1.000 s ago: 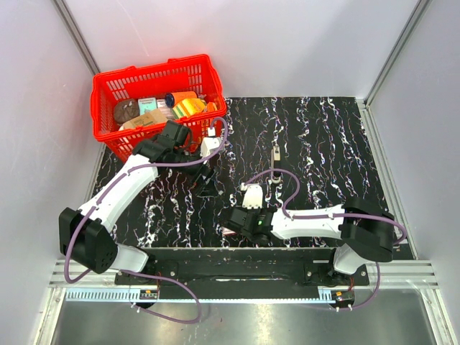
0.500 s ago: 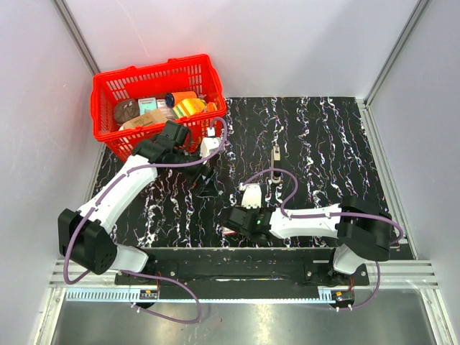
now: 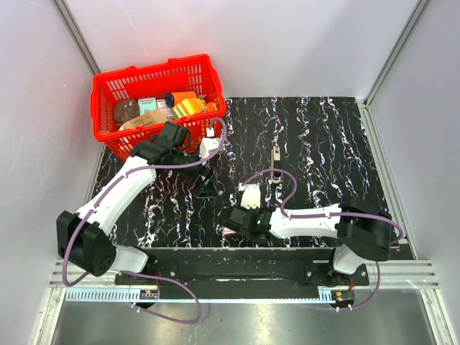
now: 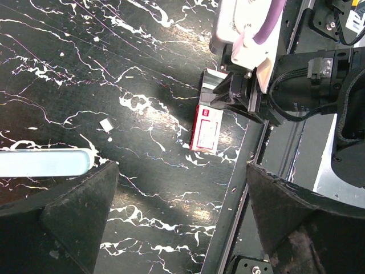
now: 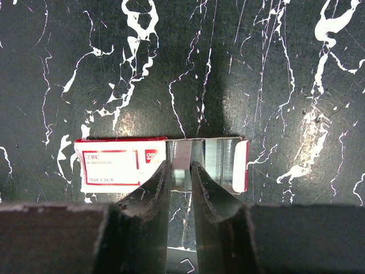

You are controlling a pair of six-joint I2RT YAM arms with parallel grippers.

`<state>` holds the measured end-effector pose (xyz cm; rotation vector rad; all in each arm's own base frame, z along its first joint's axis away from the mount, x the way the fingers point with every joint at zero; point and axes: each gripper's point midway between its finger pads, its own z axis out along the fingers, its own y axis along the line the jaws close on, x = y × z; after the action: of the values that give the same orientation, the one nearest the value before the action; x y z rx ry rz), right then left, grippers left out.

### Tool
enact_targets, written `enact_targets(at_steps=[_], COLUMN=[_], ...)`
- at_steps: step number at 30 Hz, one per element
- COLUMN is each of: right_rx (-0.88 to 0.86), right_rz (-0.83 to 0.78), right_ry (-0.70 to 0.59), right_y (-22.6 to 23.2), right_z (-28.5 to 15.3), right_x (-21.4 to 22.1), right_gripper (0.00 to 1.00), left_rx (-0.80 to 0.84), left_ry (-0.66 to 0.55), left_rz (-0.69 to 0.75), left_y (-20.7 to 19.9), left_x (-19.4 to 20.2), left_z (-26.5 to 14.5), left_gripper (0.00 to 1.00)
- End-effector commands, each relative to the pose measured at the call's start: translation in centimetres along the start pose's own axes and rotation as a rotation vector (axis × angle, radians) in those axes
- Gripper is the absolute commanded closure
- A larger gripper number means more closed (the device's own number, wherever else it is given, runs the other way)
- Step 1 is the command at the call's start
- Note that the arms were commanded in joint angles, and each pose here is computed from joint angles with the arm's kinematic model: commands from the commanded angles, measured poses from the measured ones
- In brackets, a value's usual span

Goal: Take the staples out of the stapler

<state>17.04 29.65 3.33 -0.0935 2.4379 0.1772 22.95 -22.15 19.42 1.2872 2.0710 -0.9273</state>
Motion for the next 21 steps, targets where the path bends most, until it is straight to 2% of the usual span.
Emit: enact_targets(at_steps=[1,4,11,21], right_rx=[-0.039,-0.043,-0.06,-0.028], right_rz=[0.03,0.033,0.045,0.097], right_ry=[-0.024,-0.031,-0.052,-0.121], right_y=[0.9,0.9,1.0,-1.5], right_z=[-0.6,-0.9,-1.9,-2.8], right_x=[-0.9,-1.0,-1.2,-3.3], right_gripper=[0.72,0.67,0.67,0.8], left_rx=[0.004,0.007,0.006,-0.073], left_ry=[-0.044,-0.046,-0.049,-0.015], left_rz=[0.035,0.033,0.032,0.028], left_y=[-0.4,-0.5,-0.6,1.6], left_x=[-1.0,-1.0,-1.1,0.1], left_z=[-0.4,-0.5,-0.5,0.5], left_gripper=[0.01,0.01,0.01,0.01])
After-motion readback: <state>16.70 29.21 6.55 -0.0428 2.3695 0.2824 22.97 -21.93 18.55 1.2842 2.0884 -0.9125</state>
